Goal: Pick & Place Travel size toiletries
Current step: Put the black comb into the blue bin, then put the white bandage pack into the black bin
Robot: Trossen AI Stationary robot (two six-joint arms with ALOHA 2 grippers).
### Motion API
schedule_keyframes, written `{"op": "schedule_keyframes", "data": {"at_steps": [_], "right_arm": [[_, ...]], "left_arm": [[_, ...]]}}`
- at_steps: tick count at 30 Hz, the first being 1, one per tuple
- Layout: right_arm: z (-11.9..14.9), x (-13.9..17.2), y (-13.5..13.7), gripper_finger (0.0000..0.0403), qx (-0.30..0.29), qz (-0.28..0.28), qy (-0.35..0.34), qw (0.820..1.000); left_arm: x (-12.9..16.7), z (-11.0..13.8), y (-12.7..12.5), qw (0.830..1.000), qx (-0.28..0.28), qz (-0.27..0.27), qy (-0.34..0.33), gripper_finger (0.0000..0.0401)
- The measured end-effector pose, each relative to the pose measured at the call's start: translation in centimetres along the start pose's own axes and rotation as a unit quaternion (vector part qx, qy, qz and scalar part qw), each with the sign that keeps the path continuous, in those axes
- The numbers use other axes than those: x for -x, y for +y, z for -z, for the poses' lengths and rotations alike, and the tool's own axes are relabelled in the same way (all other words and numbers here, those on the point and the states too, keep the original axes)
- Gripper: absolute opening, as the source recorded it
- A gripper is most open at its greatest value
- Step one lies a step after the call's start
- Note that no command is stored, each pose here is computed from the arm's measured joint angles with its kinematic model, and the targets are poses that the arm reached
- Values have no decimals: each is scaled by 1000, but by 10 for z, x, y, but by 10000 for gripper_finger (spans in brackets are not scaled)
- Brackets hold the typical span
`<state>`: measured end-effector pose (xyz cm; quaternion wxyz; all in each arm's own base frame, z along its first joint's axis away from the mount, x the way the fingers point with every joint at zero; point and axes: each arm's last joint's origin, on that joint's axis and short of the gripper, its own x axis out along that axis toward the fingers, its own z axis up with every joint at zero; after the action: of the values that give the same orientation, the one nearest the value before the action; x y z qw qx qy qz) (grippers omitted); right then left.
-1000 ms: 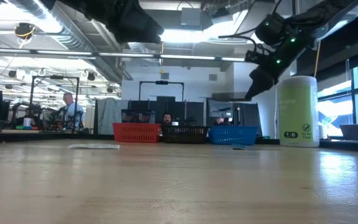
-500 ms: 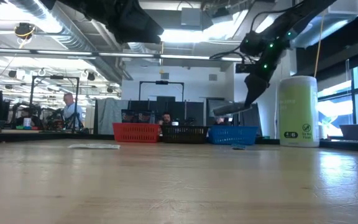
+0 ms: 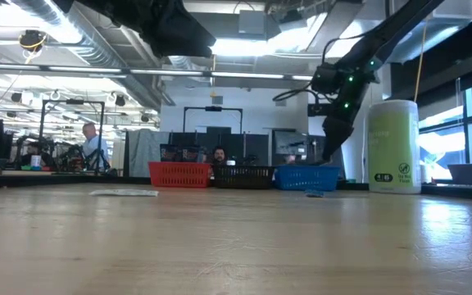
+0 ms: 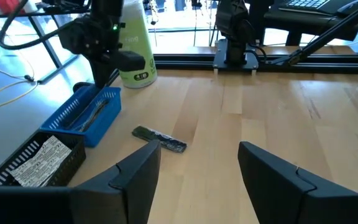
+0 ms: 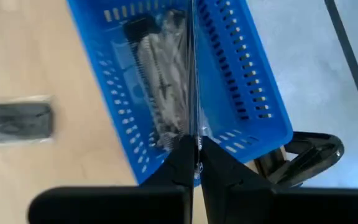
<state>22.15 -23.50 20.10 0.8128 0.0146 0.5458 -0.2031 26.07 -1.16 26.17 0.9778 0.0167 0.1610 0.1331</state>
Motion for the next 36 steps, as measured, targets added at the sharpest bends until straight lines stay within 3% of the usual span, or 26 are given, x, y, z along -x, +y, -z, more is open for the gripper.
{"op": "schedule_keyframes", "data": {"at_steps": [10,22,26,34,36], "right_arm": [[0,-21,-1,14,-5,-2,8,1000],[0,-16,-2,180,-18,23,16,999],[-2,-1,1,213,-16,28,10,999],[-12,47,28,206,-17,-16,-57,998],[-15,57,40,194,-12,-31,-71,997]], "left_arm": [[0,0,0,1000,0,0,0,219],[0,0,0,1000,0,0,0,214],[0,-1,0,1000,1,-1,-3,215],[0,1,2,999,-23,-36,3,214],[-1,5,2,999,1,-36,22,212]]}}
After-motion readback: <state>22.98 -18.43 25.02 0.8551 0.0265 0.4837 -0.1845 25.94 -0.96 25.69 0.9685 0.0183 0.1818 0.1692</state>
